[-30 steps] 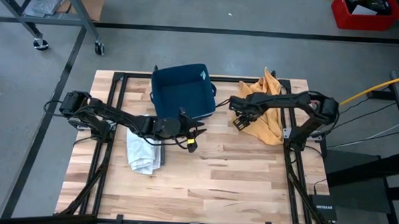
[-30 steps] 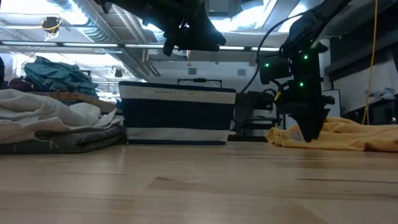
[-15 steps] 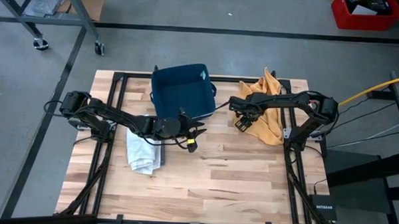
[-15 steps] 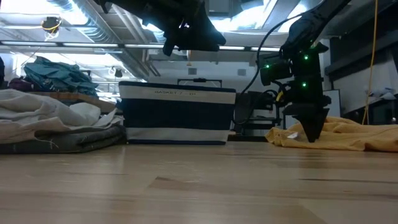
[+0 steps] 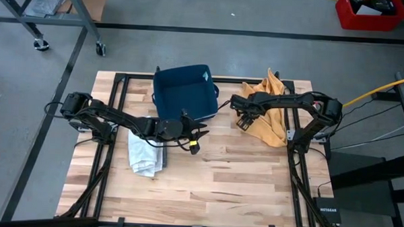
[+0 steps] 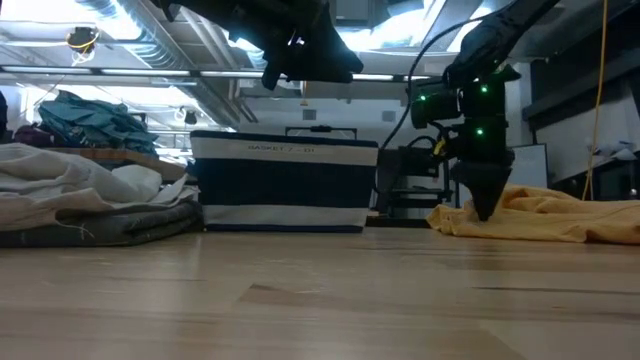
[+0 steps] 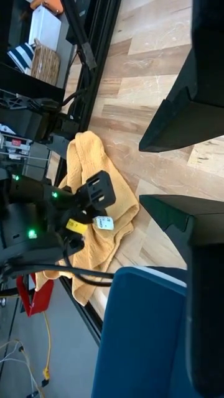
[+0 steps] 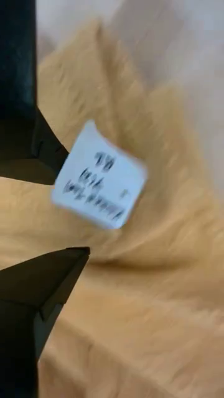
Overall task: Fold towel
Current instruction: Fold the yellow towel
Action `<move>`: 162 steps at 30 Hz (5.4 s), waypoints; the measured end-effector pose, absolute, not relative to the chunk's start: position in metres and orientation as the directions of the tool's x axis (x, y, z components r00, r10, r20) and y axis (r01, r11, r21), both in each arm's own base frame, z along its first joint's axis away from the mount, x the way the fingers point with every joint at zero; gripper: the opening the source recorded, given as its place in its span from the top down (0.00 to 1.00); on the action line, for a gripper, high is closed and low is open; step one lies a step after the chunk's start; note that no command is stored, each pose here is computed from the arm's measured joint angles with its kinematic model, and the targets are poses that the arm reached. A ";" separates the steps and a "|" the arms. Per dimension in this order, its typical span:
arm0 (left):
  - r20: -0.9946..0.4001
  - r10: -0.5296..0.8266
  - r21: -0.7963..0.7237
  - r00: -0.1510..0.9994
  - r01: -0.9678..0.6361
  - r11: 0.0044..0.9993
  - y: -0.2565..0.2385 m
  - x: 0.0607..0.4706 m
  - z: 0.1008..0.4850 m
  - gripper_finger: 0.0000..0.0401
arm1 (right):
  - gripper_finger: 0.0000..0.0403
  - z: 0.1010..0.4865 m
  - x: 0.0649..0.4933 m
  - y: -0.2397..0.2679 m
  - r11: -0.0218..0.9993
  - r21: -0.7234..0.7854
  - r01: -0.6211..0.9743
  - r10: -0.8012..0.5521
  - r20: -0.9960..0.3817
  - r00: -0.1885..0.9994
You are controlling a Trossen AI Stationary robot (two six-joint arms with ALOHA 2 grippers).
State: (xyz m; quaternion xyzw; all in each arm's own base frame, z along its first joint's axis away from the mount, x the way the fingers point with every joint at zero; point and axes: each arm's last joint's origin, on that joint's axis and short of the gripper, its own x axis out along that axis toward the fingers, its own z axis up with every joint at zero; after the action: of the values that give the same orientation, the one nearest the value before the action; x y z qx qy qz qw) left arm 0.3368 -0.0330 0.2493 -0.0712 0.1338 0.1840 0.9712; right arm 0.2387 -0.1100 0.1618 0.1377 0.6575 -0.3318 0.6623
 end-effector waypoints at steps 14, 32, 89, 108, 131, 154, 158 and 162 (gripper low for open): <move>-0.287 0.338 -0.089 0.897 -0.376 0.922 -0.033 0.337 0.249 0.72 | 0.56 0.158 0.242 -0.111 0.736 -0.243 0.632 -0.282 -0.959 -0.039; -0.287 0.338 -0.099 0.896 -0.379 0.920 -0.033 0.337 0.249 0.72 | 0.56 0.157 0.234 -0.121 0.723 -0.142 0.676 -0.170 -0.985 -0.026; -0.379 0.343 0.050 0.860 -0.351 0.935 -0.033 0.333 0.239 0.72 | 0.90 0.141 0.223 -0.106 0.592 0.018 0.806 -0.020 -0.999 0.037; -0.532 0.354 0.091 0.769 -0.364 0.927 -0.032 0.324 0.223 0.72 | 0.98 0.143 0.238 -0.105 0.563 0.305 0.768 0.151 -0.952 0.267; -0.531 0.358 0.108 0.768 -0.358 0.928 -0.030 0.324 0.223 0.72 | 0.90 0.144 0.234 -0.099 0.486 0.388 0.783 0.304 -0.915 0.265; -0.531 0.358 0.107 0.768 -0.358 0.928 -0.030 0.324 0.223 0.72 | 0.74 0.145 0.248 -0.055 0.589 0.436 0.680 0.404 -0.888 0.219; -0.531 0.358 0.107 0.768 -0.358 0.928 -0.030 0.324 0.223 0.72 | 0.74 0.146 0.250 -0.049 0.557 0.480 0.677 0.465 -0.856 0.224; -0.531 0.358 0.107 0.768 -0.358 0.928 -0.030 0.324 0.223 0.72 | 0.74 0.148 0.251 -0.045 0.483 0.551 0.681 0.562 -0.791 0.242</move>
State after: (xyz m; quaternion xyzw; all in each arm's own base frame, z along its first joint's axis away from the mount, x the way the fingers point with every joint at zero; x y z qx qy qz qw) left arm 0.3237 -0.0304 0.2233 -0.0002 0.2825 0.1903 0.9402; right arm 0.2506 -0.0452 0.1482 0.5062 0.6138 -0.0493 0.6037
